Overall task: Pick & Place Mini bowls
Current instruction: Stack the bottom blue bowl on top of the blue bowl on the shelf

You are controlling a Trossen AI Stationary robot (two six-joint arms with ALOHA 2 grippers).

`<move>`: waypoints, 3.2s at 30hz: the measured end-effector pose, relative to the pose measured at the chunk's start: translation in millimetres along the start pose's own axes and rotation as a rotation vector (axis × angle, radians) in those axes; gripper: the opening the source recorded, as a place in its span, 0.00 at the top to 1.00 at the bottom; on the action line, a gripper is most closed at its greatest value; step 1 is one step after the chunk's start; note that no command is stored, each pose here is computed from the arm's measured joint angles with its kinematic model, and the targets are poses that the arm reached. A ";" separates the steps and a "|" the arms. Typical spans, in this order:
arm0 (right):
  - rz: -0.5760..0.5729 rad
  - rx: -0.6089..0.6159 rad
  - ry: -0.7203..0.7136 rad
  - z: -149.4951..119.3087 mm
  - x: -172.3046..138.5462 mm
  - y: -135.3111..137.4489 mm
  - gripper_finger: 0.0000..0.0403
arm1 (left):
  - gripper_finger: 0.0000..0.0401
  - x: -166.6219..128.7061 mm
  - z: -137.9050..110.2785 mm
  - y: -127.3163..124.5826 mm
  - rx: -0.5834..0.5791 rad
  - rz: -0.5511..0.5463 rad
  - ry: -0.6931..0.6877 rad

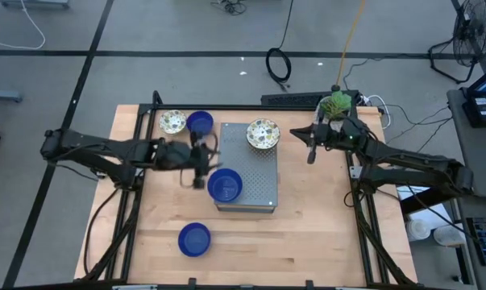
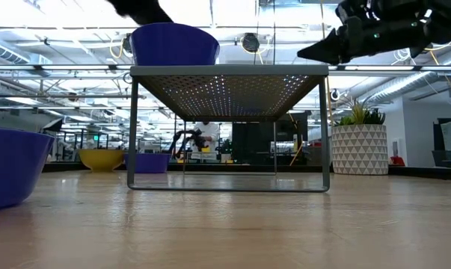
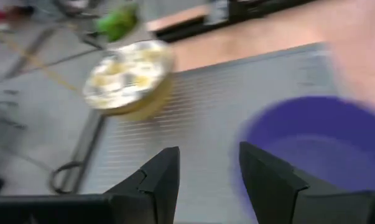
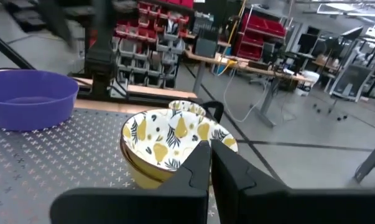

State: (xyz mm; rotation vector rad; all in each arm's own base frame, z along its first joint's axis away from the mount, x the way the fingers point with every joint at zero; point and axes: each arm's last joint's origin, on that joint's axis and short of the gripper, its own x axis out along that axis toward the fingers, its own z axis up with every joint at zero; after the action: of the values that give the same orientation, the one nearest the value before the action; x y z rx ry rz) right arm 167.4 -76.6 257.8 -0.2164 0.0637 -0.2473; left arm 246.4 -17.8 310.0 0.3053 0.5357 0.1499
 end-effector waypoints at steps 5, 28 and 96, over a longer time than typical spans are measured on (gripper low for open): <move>-0.001 0.004 -0.009 0.3 -0.2 0.0 1.00 | 0.58 -37.8 29.8 -30.5 -0.135 -0.163 0.032; 0.050 0.183 0.077 -10.1 7.1 7.6 1.00 | 0.58 -55.6 -24.1 -175.6 -0.654 -0.217 0.711; 0.135 0.189 0.156 -28.5 31.3 23.6 1.00 | 0.70 -2.7 -92.9 -210.9 -1.455 0.398 1.110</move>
State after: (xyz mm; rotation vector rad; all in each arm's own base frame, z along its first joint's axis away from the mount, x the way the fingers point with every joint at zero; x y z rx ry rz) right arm 200.8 -68.0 223.7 -0.0041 0.2078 -0.1344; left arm 208.4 -194.7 167.2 -1.1887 1.2902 1.0620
